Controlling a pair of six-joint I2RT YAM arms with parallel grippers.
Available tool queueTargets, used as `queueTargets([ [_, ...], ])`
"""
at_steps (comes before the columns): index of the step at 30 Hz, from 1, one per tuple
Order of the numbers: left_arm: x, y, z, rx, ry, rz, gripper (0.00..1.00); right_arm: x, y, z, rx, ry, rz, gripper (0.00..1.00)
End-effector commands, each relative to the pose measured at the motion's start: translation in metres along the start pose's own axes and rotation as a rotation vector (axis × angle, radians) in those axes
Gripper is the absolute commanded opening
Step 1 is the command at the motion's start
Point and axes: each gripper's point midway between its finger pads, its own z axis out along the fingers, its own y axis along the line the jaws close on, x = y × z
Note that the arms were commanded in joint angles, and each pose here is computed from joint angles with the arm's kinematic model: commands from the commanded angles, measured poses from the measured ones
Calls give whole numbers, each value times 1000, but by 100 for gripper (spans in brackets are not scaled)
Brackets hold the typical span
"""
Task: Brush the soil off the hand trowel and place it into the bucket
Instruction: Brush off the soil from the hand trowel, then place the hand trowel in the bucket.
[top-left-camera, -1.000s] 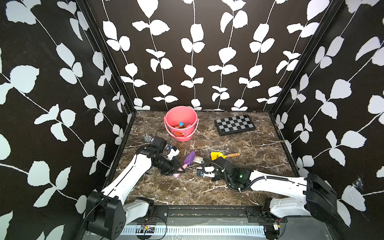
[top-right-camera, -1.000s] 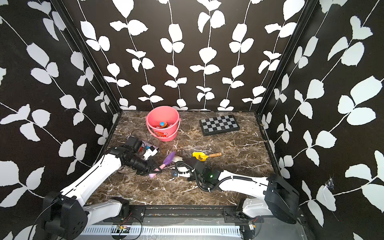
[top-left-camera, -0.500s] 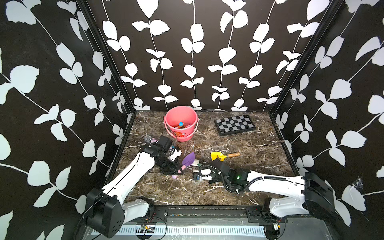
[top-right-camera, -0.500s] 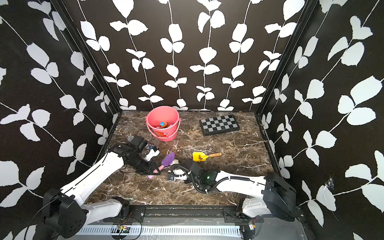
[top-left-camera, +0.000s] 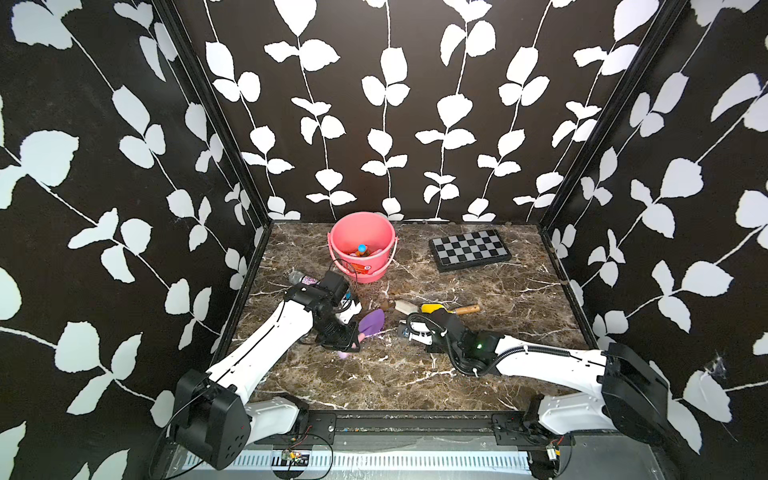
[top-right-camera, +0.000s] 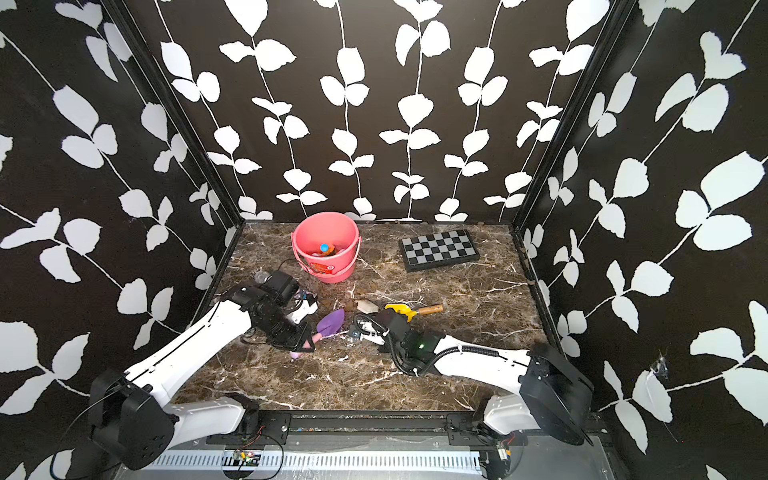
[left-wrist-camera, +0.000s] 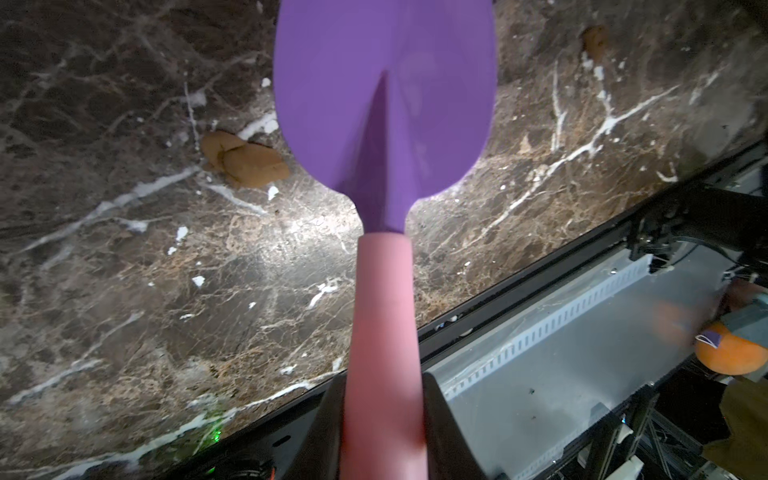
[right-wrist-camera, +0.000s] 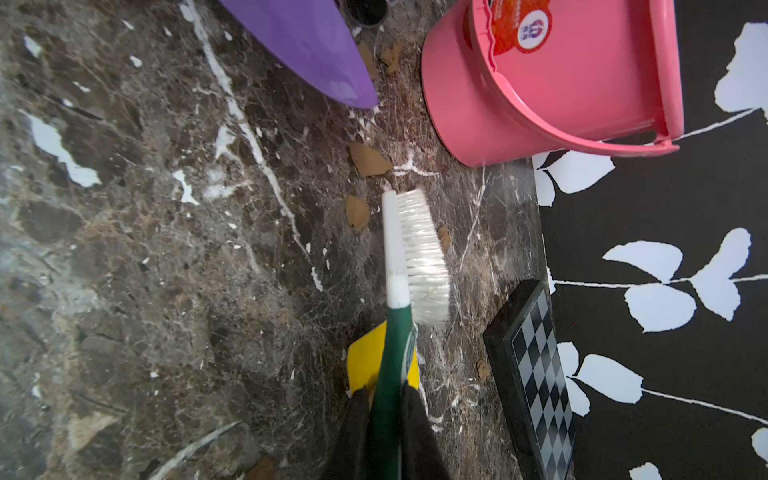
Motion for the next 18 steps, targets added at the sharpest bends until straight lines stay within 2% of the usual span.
queueTargets([
  [1,-5,2,-17,-55,-48,49,0,-5,-31,-19,78,-69,182,0],
  [5,-17,0,-45,-98,-156,95,0,-7,-59,-41,93,-178,382,0],
  [11,-27,8,-81,-225,-227,144,0,-6,-87,-64,66,-273,609,0],
  [18,-53,9,-134,-350,-388,189,0,-8,-102,-76,-70,-364,857,0],
])
